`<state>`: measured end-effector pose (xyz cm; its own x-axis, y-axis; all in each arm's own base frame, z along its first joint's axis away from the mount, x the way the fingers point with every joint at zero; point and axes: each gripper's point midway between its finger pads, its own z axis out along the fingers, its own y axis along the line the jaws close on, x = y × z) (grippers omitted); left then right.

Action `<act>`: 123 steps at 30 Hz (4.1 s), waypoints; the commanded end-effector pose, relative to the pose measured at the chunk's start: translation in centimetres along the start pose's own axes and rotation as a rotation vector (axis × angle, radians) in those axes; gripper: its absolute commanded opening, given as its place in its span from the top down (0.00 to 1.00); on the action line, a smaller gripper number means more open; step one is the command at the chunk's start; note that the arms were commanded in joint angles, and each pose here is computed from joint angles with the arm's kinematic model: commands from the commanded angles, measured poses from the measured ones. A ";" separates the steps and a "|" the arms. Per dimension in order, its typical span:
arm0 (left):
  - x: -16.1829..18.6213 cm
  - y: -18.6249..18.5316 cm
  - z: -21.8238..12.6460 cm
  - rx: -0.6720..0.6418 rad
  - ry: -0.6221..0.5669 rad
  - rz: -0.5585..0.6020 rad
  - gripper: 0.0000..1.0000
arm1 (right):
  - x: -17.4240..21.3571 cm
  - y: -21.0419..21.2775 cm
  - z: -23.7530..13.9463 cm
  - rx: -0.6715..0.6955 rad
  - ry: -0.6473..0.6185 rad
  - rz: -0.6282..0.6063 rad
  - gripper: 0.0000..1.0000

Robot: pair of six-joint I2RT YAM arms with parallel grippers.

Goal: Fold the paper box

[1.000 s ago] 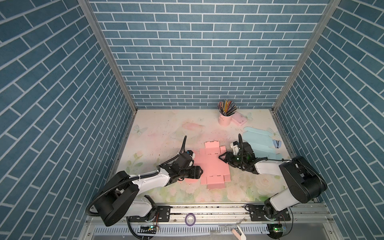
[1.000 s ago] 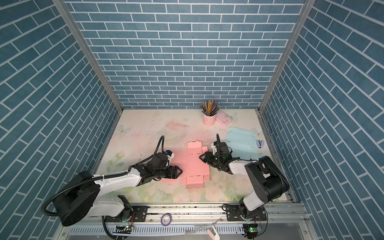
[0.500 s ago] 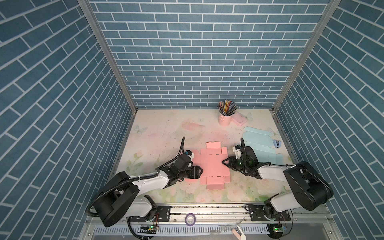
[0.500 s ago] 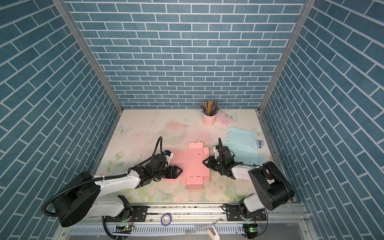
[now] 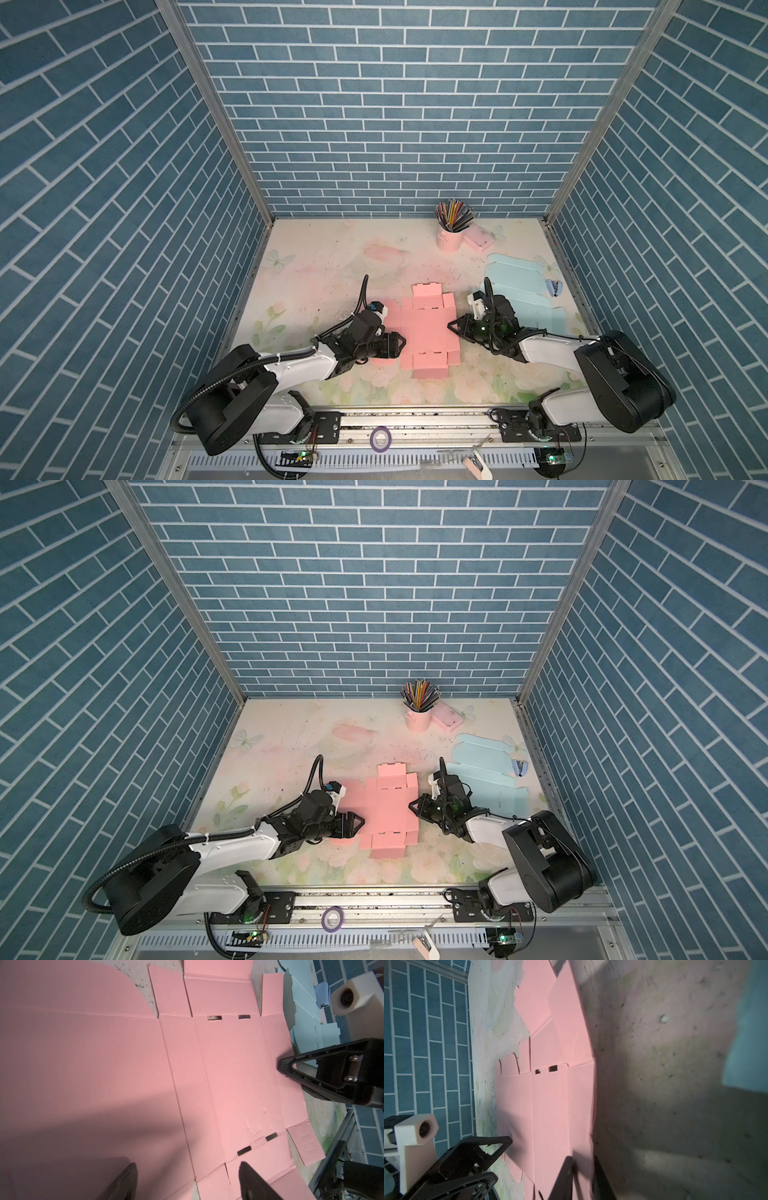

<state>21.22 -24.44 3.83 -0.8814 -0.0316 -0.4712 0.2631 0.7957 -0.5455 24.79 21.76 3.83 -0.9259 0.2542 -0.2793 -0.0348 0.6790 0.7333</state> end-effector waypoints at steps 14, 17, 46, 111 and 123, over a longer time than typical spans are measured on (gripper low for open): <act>0.0 -1.1 -2.1 0.035 -0.013 -0.019 0.24 | -0.9 0.6 -2.0 0.087 -0.006 -0.153 0.98; -1.1 -2.4 -3.3 0.068 -0.040 0.001 0.29 | -1.2 1.5 -2.7 0.099 0.009 -0.226 1.00; -17.2 -7.9 -5.2 0.235 -0.303 -0.013 1.00 | -2.6 10.2 -4.7 0.402 -0.050 -1.222 1.00; -11.6 3.3 0.9 0.162 -0.256 -0.159 1.00 | -1.7 14.8 -3.2 0.573 -0.249 -1.634 1.00; -9.2 0.0 0.3 0.246 -0.249 -0.106 1.00 | -1.7 14.0 -3.1 0.602 -0.239 -1.647 1.00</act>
<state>30.00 -23.86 6.44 -0.8145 -0.2766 -0.5101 0.2464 0.6309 -0.7357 24.60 29.01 16.80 -0.0067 -0.8327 -0.5536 -0.6236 0.4363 -0.6487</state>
